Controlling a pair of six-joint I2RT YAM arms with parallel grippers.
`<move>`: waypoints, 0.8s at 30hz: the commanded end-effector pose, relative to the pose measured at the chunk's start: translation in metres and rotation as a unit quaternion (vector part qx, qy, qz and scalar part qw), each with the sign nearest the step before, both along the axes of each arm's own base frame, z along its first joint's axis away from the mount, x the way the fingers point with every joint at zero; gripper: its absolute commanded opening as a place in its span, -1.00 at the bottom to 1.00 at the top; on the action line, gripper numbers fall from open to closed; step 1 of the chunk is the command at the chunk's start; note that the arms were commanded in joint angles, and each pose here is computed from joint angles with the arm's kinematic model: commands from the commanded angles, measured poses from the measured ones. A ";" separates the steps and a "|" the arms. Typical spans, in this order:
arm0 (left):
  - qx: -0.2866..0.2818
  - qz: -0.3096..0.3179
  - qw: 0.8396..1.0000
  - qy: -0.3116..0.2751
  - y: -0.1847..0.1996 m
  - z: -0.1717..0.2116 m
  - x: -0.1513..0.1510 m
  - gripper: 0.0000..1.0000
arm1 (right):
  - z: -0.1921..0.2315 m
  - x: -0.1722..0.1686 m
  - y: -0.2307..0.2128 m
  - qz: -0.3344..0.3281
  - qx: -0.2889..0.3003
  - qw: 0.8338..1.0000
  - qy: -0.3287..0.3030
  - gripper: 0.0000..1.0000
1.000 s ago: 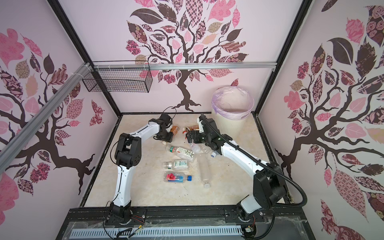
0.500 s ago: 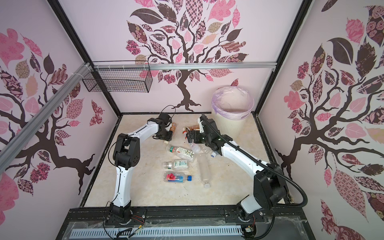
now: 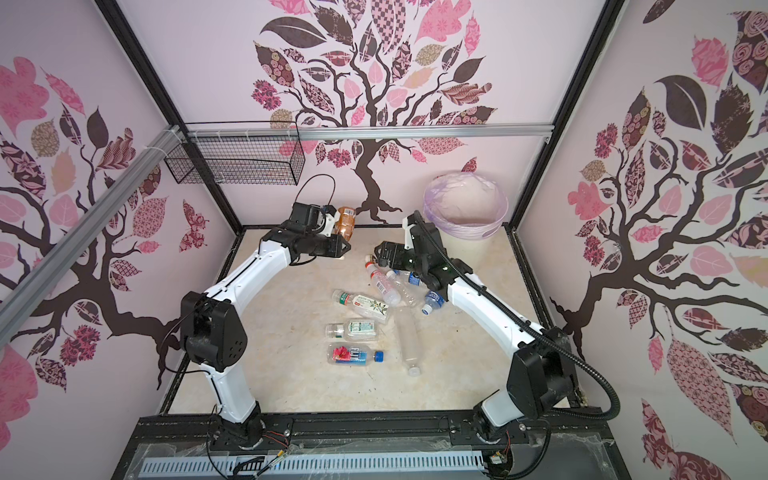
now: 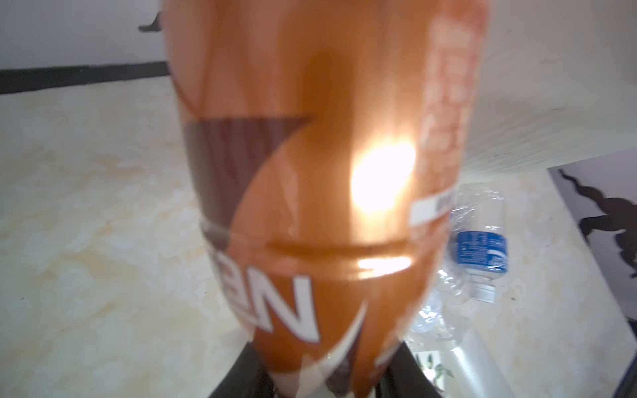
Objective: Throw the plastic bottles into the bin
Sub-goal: 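Lift the coffee bottle upright with the left gripper while the right gripper approaches, then close the right gripper on the coffee bottle's base above the left gripper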
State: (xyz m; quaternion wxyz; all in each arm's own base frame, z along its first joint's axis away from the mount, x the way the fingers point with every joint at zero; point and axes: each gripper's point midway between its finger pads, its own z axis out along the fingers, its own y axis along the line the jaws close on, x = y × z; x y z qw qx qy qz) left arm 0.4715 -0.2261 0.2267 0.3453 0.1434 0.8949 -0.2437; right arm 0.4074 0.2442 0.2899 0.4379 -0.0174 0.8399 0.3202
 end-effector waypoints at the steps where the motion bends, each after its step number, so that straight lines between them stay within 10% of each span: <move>1: -0.093 -0.053 0.994 0.007 -0.034 0.020 -0.015 -0.31 | 0.045 0.006 0.000 0.001 0.008 0.999 -0.043 0.99; 5: -0.171 -0.081 0.982 0.021 -0.046 0.042 -0.021 -0.31 | 0.060 0.016 0.004 -0.002 0.021 0.998 -0.056 0.99; 24: -0.198 -0.108 0.974 -0.006 -0.060 0.050 -0.052 -0.30 | 0.057 0.037 0.033 0.026 0.063 0.997 -0.032 0.86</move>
